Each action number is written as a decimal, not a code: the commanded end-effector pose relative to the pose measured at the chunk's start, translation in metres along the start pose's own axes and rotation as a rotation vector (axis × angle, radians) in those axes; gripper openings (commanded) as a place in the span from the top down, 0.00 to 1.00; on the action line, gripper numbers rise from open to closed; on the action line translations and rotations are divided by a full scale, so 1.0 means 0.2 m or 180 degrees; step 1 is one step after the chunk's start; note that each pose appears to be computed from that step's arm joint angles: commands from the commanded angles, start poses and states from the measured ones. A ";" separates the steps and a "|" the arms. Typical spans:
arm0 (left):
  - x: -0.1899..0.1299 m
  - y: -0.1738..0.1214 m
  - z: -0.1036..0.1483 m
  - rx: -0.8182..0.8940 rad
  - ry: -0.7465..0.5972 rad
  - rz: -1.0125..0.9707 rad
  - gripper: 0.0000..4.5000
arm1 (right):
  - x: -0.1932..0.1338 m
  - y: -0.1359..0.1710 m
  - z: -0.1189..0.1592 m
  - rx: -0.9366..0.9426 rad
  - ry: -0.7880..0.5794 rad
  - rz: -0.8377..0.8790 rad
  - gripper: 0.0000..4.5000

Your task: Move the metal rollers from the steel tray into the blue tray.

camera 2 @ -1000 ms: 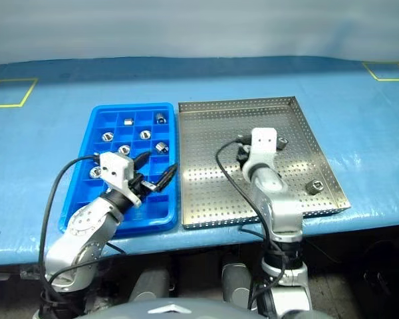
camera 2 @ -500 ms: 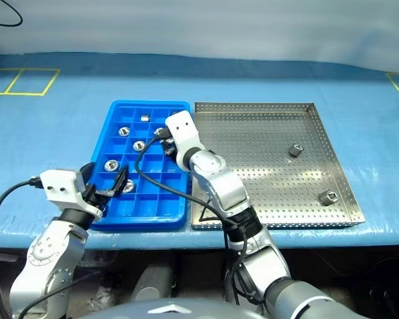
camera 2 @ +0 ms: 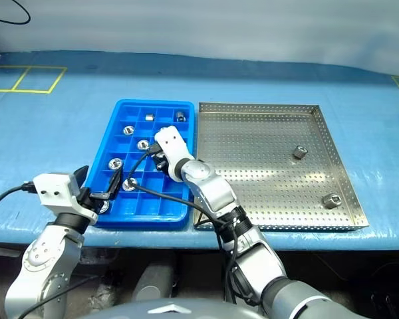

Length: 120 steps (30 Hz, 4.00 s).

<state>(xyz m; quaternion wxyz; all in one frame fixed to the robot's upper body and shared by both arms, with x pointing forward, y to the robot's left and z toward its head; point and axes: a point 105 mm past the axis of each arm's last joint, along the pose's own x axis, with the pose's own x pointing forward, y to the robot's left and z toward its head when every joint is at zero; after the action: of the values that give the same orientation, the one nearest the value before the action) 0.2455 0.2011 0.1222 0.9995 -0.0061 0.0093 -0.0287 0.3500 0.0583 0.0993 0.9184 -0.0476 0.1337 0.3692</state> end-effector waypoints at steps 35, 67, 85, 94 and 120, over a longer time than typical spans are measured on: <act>0.14 -0.56 0.03 0.0068 -0.0047 -0.1910 0.00 | -0.67 -1.18 -0.03 0.0795 -0.0482 -0.3073 0.01; 0.13 -0.47 0.05 -0.0082 -0.0142 -0.1689 0.00 | -0.60 -1.07 -0.12 0.0801 -0.0320 -0.2568 0.63; -0.08 -0.08 0.07 0.0128 -0.0114 -0.0631 0.00 | -0.33 0.07 0.10 -0.0350 -0.0015 0.0533 0.63; -0.08 -0.13 0.05 0.0041 -0.0092 -0.0704 0.00 | -0.35 0.16 -0.07 -0.0394 0.0420 0.0737 0.63; 0.07 -0.42 0.07 -0.0102 -0.0140 -0.1663 0.00 | -0.60 -0.47 0.04 0.0484 -0.0305 -0.1670 0.01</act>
<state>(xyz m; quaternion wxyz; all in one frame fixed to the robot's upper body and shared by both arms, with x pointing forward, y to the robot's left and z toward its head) 0.2547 0.1255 0.1327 0.9643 -0.0202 -0.0053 -0.2641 0.3299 -0.0625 0.1242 0.9737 -0.0088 0.1384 0.1808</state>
